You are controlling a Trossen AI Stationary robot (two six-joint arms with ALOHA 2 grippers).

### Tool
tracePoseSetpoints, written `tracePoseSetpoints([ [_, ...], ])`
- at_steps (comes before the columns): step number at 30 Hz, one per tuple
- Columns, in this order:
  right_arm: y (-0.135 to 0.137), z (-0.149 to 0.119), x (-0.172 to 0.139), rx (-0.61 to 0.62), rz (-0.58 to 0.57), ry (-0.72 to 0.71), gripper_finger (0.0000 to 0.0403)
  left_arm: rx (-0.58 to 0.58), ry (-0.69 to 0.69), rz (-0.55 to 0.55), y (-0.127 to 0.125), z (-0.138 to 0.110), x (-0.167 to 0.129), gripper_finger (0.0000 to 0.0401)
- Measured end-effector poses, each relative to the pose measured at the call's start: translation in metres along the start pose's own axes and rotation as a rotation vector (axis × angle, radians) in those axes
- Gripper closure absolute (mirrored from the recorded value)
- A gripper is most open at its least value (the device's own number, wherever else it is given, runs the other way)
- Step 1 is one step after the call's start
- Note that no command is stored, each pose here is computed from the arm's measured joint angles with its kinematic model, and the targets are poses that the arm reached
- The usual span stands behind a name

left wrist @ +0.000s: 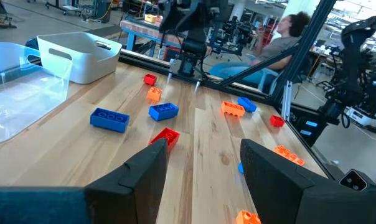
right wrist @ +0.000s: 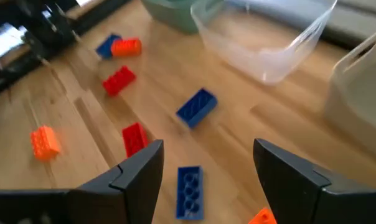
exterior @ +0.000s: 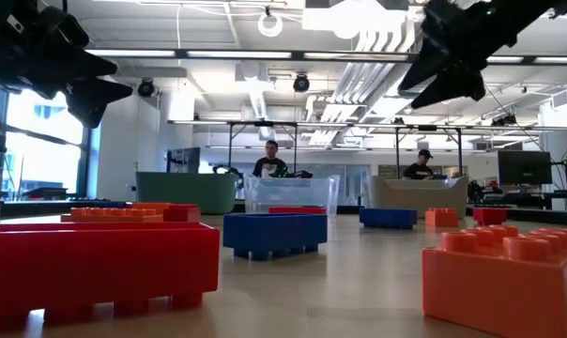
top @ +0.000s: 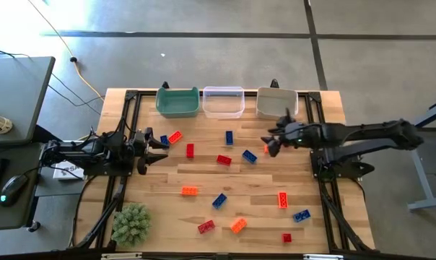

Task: Sort & place blocks by color
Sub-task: Put the blue game piece into the gray bin

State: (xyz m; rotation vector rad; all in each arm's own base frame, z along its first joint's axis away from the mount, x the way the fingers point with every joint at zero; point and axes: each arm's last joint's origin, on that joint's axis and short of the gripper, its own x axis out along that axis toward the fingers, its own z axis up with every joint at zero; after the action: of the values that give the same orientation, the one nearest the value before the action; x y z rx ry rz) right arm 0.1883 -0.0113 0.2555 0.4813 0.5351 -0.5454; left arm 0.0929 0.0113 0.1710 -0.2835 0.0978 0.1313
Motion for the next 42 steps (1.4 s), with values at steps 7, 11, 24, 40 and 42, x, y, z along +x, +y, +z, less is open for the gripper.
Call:
tracePoseSetpoints([
  [7, 0.021, 0.007, 0.032, -0.018, -0.029, 0.112, 0.0167, -0.033, 0.0, 0.0, 0.0, 0.0, 0.0, 0.0208],
  [11, 0.032, 0.012, 0.047, -0.052, -0.086, 0.188, 0.0167, -0.109, -0.001, 0.0, 0.0, 0.0, 0.0, 0.0208],
  [24, 0.045, -0.009, 0.101, 0.008, -0.191, 0.447, 0.0167, -0.139, 0.001, -0.004, 0.0, 0.0, 0.0, 0.0208],
  [40, 0.044, -0.031, 0.126, 0.01, -0.238, 0.56, 0.0167, -0.229, 0.003, -0.007, 0.0, 0.0, 0.0, 0.0208],
  [42, 0.043, -0.033, 0.128, 0.0, -0.241, 0.566, 0.0167, -0.265, 0.002, -0.007, 0.0, 0.0, 0.0, 0.0208],
])
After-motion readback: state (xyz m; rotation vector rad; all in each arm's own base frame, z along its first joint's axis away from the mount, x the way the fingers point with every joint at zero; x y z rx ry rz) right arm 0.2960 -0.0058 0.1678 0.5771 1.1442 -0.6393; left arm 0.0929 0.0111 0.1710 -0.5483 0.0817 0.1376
